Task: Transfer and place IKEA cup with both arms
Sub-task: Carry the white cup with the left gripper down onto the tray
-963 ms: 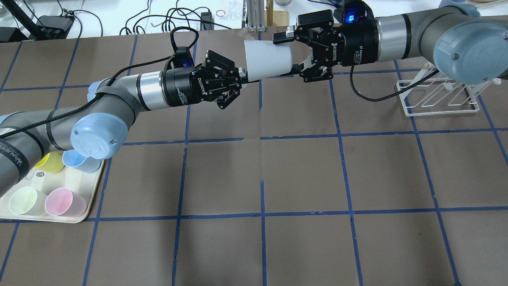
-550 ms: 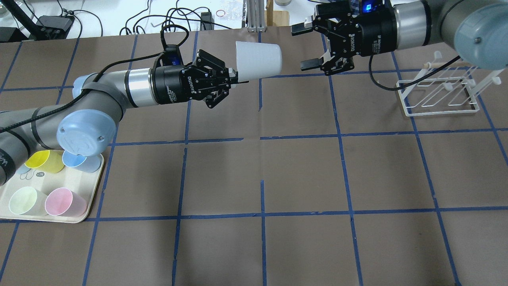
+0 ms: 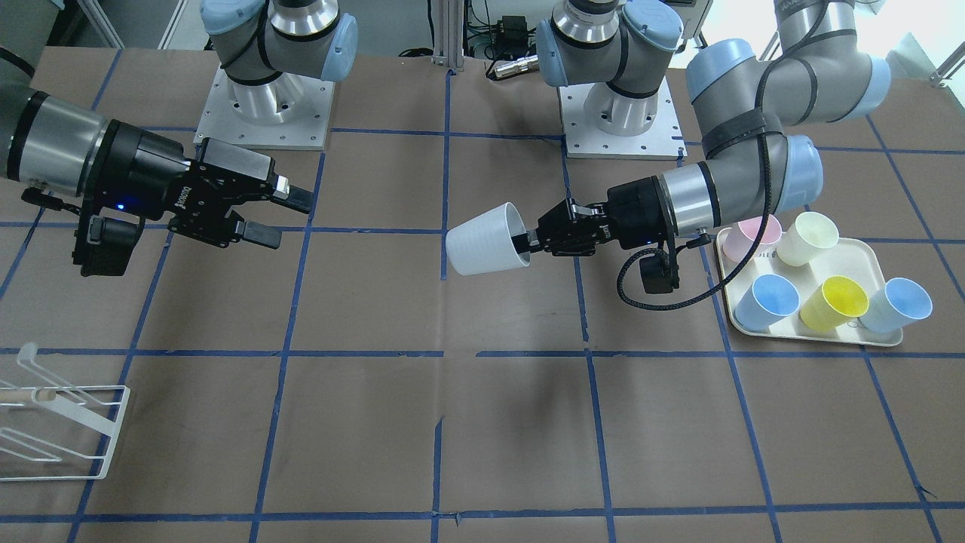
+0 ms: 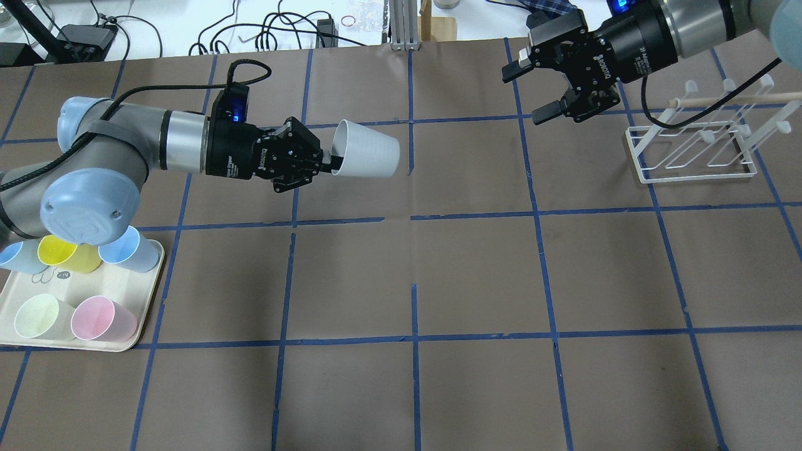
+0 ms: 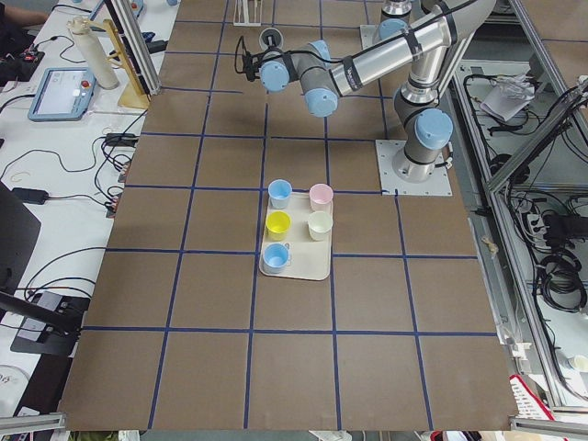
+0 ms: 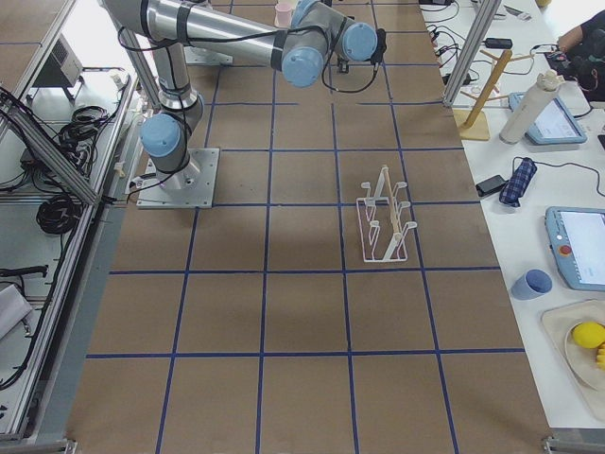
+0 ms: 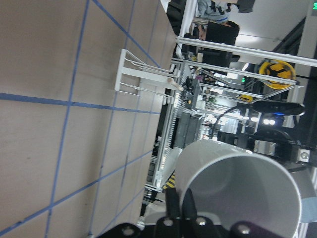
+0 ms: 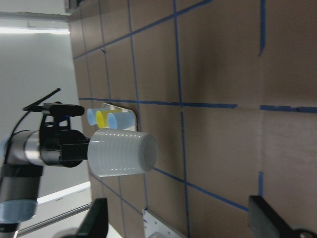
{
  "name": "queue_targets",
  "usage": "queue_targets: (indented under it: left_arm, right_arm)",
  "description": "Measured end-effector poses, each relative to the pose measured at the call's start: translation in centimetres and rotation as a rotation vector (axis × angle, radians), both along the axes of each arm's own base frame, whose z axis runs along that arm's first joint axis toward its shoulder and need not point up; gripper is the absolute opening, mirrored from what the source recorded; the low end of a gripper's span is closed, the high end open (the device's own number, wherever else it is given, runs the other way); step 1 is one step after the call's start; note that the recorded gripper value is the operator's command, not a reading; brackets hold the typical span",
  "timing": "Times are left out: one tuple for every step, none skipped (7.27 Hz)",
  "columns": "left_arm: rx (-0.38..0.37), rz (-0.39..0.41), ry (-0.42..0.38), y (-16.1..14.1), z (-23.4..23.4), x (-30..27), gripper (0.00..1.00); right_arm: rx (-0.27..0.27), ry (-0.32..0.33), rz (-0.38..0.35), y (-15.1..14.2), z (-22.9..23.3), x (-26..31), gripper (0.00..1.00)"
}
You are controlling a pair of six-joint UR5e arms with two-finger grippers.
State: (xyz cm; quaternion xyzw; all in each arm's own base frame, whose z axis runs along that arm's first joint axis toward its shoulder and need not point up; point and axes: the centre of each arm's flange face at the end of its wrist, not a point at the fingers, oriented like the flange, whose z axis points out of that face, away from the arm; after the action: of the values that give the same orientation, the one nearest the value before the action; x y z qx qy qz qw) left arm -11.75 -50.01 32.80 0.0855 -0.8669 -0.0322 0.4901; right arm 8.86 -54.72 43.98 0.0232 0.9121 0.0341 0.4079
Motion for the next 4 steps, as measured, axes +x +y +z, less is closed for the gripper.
queue_targets:
  left_arm:
    - [-0.011,-0.032,-0.163,1.1,0.7,1.3,0.00]
    - [-0.014,-0.044,-0.316,2.1,1.5,3.3,0.00]
    - [-0.025,-0.059,-0.450,2.8,1.8,6.1,0.00]
    - [-0.045,-0.091,-0.558,3.3,1.8,10.2,0.00]
  right_arm:
    - [0.024,0.192,0.014,0.3,-0.3,0.8,1.00]
    - [0.032,0.403,0.014,0.5,-0.5,2.5,1.00]
    - [0.019,0.600,0.015,1.0,-0.6,4.3,1.00]
    - [-0.004,0.763,0.021,1.6,-0.4,6.1,1.00]
